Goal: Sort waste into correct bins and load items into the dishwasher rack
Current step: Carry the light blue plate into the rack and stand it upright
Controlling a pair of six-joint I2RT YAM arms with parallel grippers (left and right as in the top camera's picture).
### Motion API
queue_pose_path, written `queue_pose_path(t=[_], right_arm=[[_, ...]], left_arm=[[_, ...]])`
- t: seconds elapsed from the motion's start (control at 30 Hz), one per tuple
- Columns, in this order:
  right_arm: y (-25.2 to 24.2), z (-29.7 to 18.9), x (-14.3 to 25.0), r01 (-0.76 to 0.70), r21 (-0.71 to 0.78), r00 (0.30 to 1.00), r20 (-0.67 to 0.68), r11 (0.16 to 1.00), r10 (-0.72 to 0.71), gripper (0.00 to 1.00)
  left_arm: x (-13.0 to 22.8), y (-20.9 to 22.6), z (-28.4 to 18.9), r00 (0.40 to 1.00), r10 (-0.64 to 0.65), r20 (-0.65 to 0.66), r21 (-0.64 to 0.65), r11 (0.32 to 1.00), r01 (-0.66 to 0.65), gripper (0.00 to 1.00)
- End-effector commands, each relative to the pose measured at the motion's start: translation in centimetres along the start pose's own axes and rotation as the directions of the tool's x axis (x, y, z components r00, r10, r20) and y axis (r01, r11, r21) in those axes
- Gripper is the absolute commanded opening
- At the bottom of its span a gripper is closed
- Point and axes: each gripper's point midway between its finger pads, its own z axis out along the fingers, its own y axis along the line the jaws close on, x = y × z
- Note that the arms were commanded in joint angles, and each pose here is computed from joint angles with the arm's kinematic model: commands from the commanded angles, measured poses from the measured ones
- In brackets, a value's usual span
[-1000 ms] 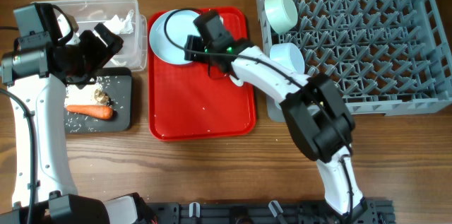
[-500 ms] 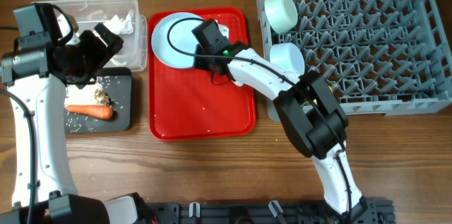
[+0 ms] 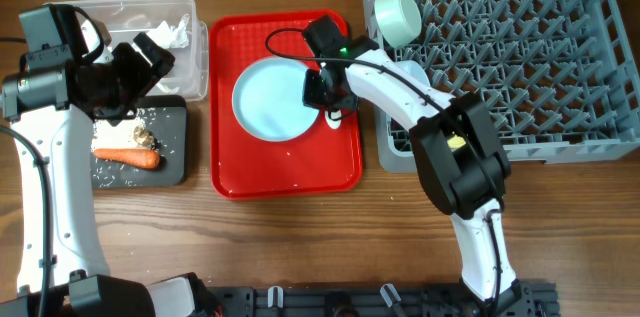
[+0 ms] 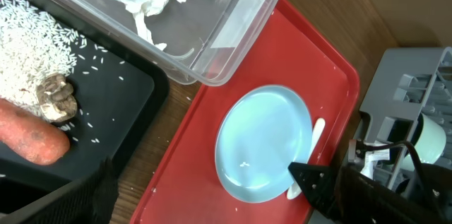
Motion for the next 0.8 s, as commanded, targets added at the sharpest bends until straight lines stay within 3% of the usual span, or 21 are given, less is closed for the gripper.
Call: queue_pose_path(t=[0.0,0.1,0.17,0.3,0.43,0.53,0.6,0.63,0.7,0.77], right_arm=[[-1.5,1.8,1.7,0.017,0.051,0.998,-0.059,0.999,-0.014,0.04],[-1.1,1.2,1.2,0.031,0.036,0.999,-0.039,0.999,-0.029,0.04],[0.3,-1.1,-0.1,0.113,-0.002,0.993,0.015,0.994,-0.113,0.04],[4.6,-12.4,-4.2,0.288,-0.065,0.928,0.265,0.955,-0.262,0.04],[5.5,-21.5,-6.5,0.293,-0.044,0.831,0.505,0.955,-0.231,0.04],[0.9,-28.3,-9.1,0.116,0.175,0.696,0.688,0.978,-0.206,0.04],[-3.9,-33.0,-10.3,-0.087,0.378,0.584,0.769,0.922,-0.260,0.04],[-5.8,-34.7,-10.5,-0.179,0.451,0.548,0.784,0.874,-0.292,0.04],[-10.1,-38.4,-10.5,-0.369,0.612,0.515,0.761,0.699,-0.395,0.04],[-12.9,-40.0,-10.7,-0.433,0.709,0.551,0.697,0.557,-0.458,0.04]], left_arm=[[-0.3,0.0,-0.4,1.000,0.000,0.017,-0.001,1.000,0.000,1.00],[-0.3,0.0,-0.4,1.000,0.000,0.017,-0.001,1.000,0.000,1.00],[-0.3,0.0,-0.4,1.000,0.000,0.017,-0.001,1.000,0.000,1.00],[-0.3,0.0,-0.4,1.000,0.000,0.017,-0.001,1.000,0.000,1.00],[-0.3,0.0,-0.4,1.000,0.000,0.017,-0.001,1.000,0.000,1.00],[-0.3,0.0,-0.4,1.000,0.000,0.017,0.000,1.000,0.000,1.00],[-0.3,0.0,-0.4,1.000,0.000,0.017,0.000,1.000,0.000,1.00],[-0.3,0.0,-0.4,1.000,0.000,0.017,-0.001,1.000,0.000,1.00],[-0.3,0.0,-0.4,1.000,0.000,0.017,-0.001,1.000,0.000,1.00],[-0.3,0.0,-0.4,1.000,0.000,0.017,-0.001,1.000,0.000,1.00]])
